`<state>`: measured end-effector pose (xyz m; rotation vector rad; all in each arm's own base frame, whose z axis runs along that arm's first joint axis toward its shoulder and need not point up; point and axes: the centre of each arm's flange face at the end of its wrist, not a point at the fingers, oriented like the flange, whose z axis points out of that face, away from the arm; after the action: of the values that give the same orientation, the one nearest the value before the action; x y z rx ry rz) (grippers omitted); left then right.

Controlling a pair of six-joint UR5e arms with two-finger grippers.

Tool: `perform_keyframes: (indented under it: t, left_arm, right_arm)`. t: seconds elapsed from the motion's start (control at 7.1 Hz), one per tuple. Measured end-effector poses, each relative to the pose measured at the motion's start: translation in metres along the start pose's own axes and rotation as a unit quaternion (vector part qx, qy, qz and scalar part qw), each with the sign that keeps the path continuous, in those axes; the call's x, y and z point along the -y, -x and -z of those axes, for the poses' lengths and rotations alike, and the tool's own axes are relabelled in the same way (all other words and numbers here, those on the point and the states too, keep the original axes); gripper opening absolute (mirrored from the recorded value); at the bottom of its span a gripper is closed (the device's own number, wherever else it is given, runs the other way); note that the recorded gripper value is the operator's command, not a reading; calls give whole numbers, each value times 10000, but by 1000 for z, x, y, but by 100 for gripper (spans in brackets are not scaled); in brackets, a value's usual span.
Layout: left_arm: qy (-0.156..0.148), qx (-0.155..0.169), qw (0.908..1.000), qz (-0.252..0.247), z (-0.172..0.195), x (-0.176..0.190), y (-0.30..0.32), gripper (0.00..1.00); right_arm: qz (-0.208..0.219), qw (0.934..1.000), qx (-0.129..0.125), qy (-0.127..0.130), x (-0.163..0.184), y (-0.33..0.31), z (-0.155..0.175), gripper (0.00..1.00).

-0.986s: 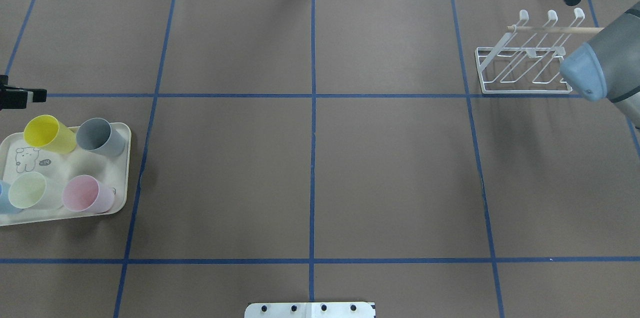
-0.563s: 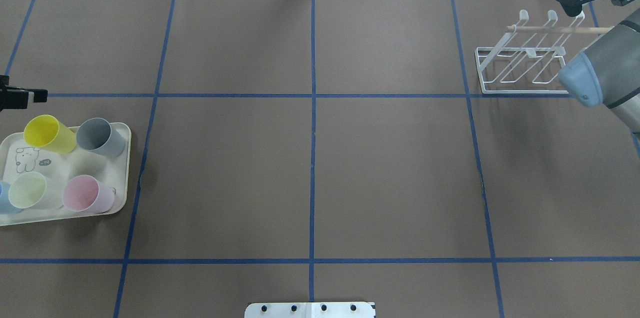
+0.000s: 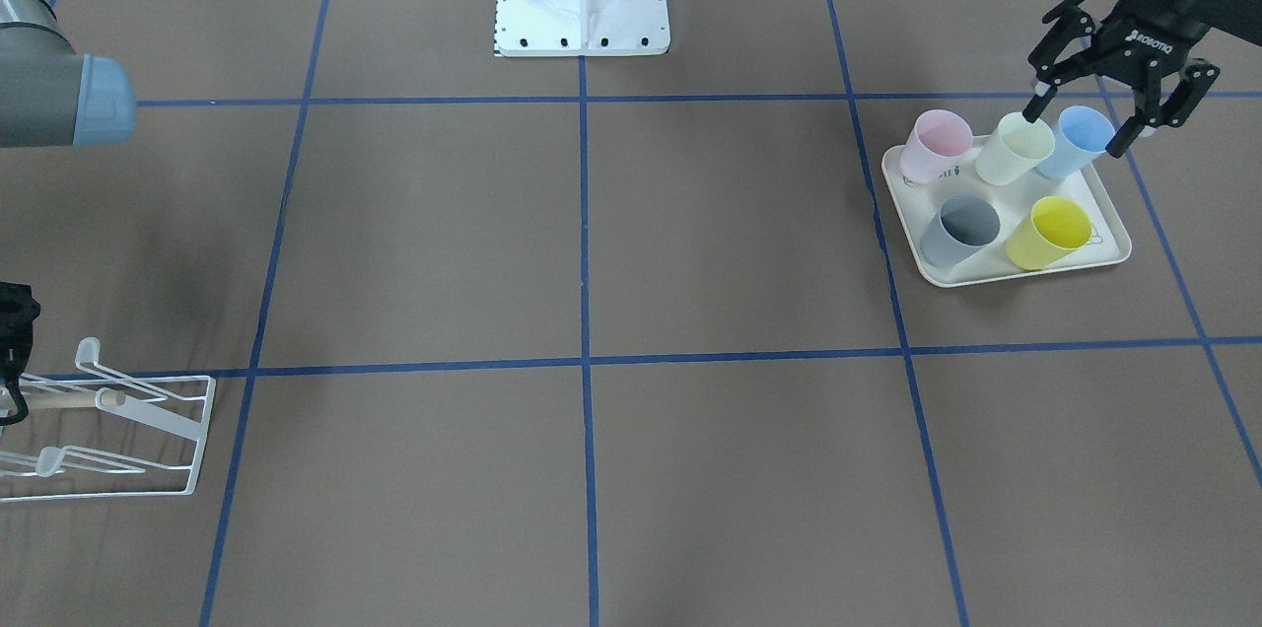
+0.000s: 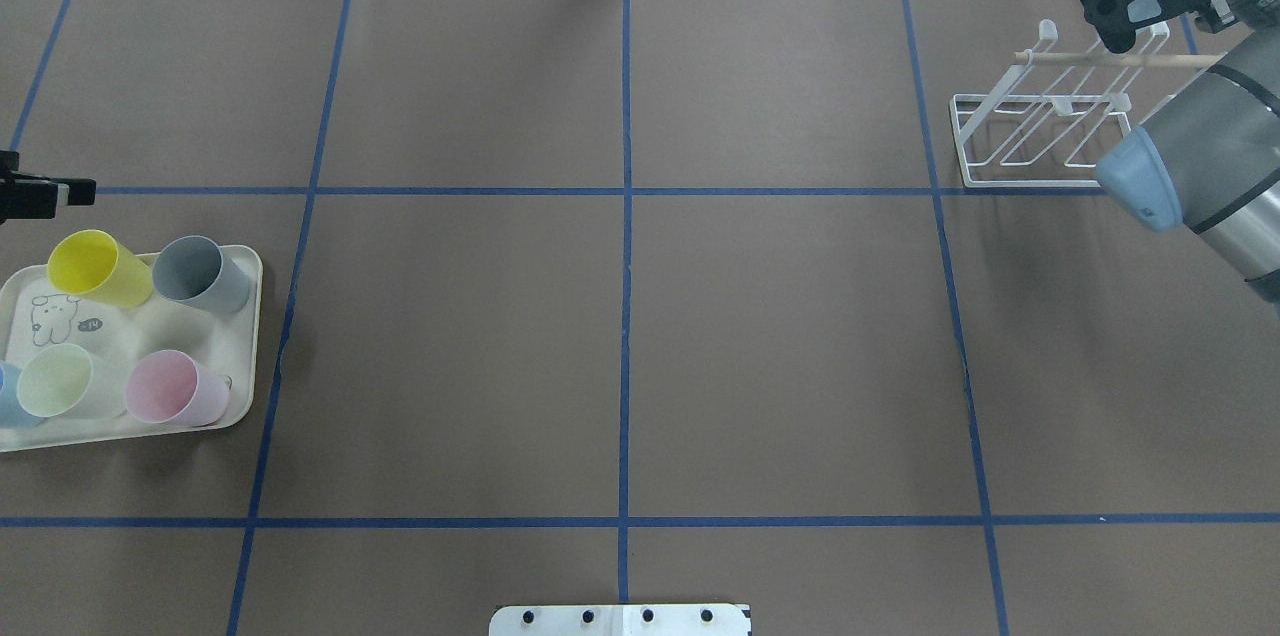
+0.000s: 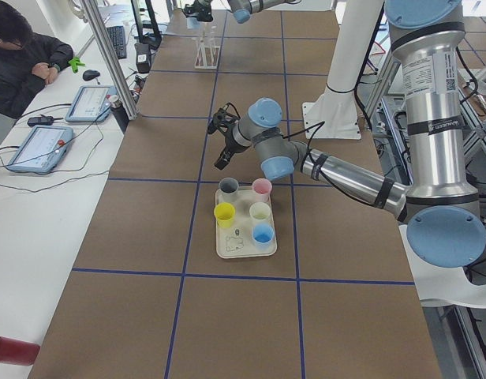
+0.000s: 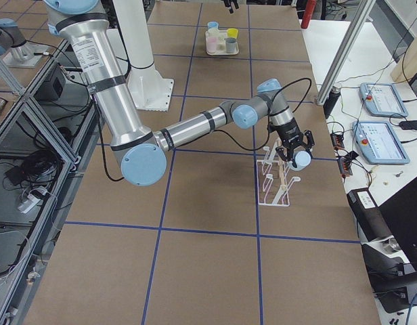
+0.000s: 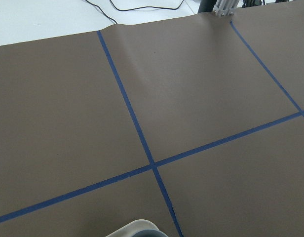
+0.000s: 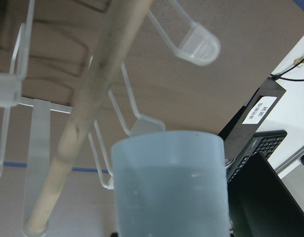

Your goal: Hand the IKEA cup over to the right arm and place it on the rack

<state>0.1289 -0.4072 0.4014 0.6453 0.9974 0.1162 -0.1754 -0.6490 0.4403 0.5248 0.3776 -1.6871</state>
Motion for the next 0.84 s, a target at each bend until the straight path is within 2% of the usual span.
perform_keyframes:
  t: [0.14, 0.56, 0.7, 0.84]
  left_arm:
    - [3, 2, 10000, 2, 0, 0, 0, 100]
    - [4, 9, 10000, 12, 0, 0, 1, 100]
    - [8, 10, 10000, 15, 0, -1, 1, 100]
    - [10, 9, 10000, 15, -1, -1, 1, 100]
  right_arm:
    - [-4, 10000, 15, 31, 5, 2, -3, 0]
    - [37, 9999, 42, 159, 29, 9, -11, 12]
    - [41, 9997, 55, 222, 34, 11, -14, 20]
    - [48, 9996, 58, 263, 38, 12, -16, 36]
